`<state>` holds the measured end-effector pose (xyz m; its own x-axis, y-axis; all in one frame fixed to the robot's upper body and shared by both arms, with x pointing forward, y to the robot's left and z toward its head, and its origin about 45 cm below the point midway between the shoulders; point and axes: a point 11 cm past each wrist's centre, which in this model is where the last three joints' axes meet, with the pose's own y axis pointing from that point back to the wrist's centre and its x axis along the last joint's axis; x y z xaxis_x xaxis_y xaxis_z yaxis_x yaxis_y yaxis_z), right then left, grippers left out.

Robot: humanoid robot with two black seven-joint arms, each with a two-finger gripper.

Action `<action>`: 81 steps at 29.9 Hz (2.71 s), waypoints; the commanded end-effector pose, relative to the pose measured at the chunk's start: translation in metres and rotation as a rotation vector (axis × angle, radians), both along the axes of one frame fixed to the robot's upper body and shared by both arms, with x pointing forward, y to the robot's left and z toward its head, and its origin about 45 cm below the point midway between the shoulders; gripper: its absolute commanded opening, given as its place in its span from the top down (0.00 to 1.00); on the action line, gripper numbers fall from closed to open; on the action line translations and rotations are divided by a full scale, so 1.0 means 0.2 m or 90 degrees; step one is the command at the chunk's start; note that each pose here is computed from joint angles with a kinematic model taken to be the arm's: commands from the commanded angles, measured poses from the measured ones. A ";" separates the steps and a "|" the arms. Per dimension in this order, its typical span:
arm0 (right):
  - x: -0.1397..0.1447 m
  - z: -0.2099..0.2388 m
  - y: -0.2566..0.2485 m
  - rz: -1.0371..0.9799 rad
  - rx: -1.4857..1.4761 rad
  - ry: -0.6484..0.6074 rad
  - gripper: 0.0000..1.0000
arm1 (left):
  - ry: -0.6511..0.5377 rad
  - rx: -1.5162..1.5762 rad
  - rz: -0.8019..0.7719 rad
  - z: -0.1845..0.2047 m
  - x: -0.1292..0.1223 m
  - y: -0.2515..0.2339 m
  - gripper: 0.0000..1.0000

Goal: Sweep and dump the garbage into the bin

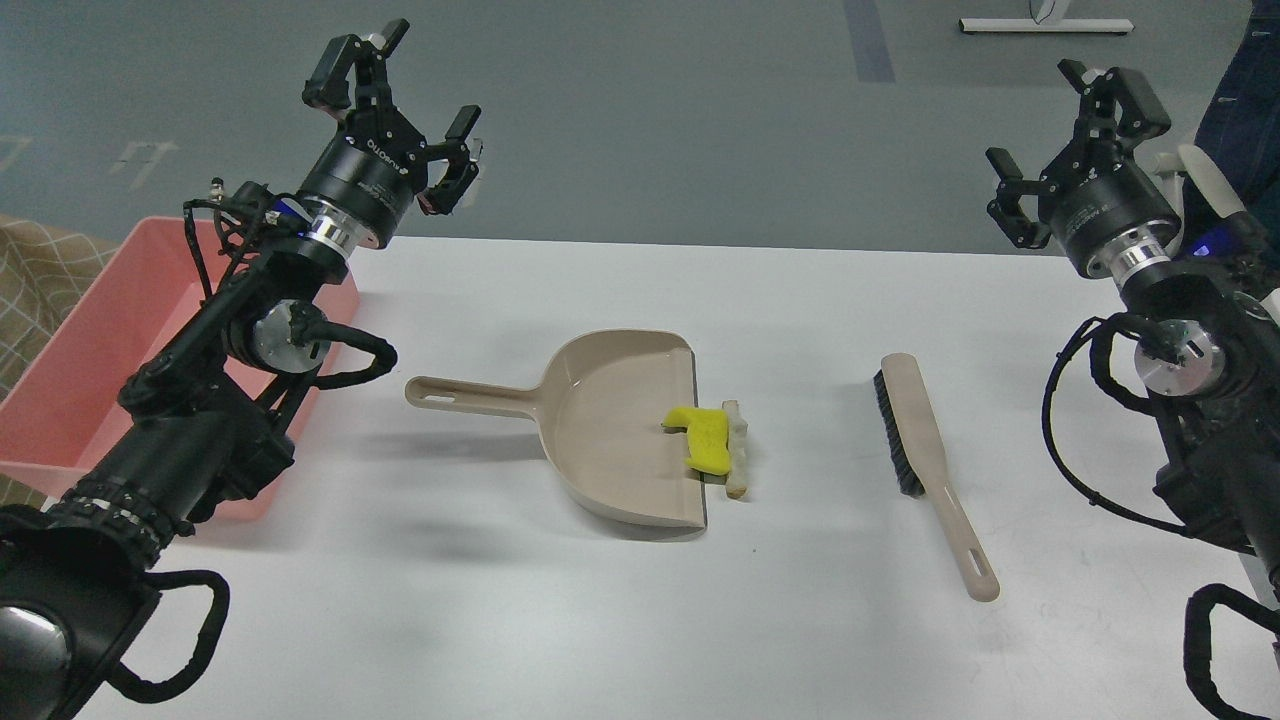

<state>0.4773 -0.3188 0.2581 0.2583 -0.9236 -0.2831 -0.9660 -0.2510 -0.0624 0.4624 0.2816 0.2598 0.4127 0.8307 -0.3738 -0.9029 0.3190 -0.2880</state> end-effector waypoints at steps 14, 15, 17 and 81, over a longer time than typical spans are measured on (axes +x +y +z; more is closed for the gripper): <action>-0.01 -0.01 0.00 0.002 0.001 0.001 0.00 | -0.037 -0.001 -0.009 0.06 -0.02 -0.10 0.01; -0.01 -0.01 0.00 0.003 0.001 0.000 0.00 | -0.039 0.002 -0.011 0.06 -0.02 -0.11 0.01; -0.01 -0.01 0.00 0.003 0.001 0.000 0.00 | -0.038 0.010 -0.004 0.07 -0.02 -0.09 0.01; -0.02 0.01 -0.10 -0.017 -0.018 -0.002 0.00 | 0.021 0.658 -0.027 -0.72 -1.09 0.04 0.03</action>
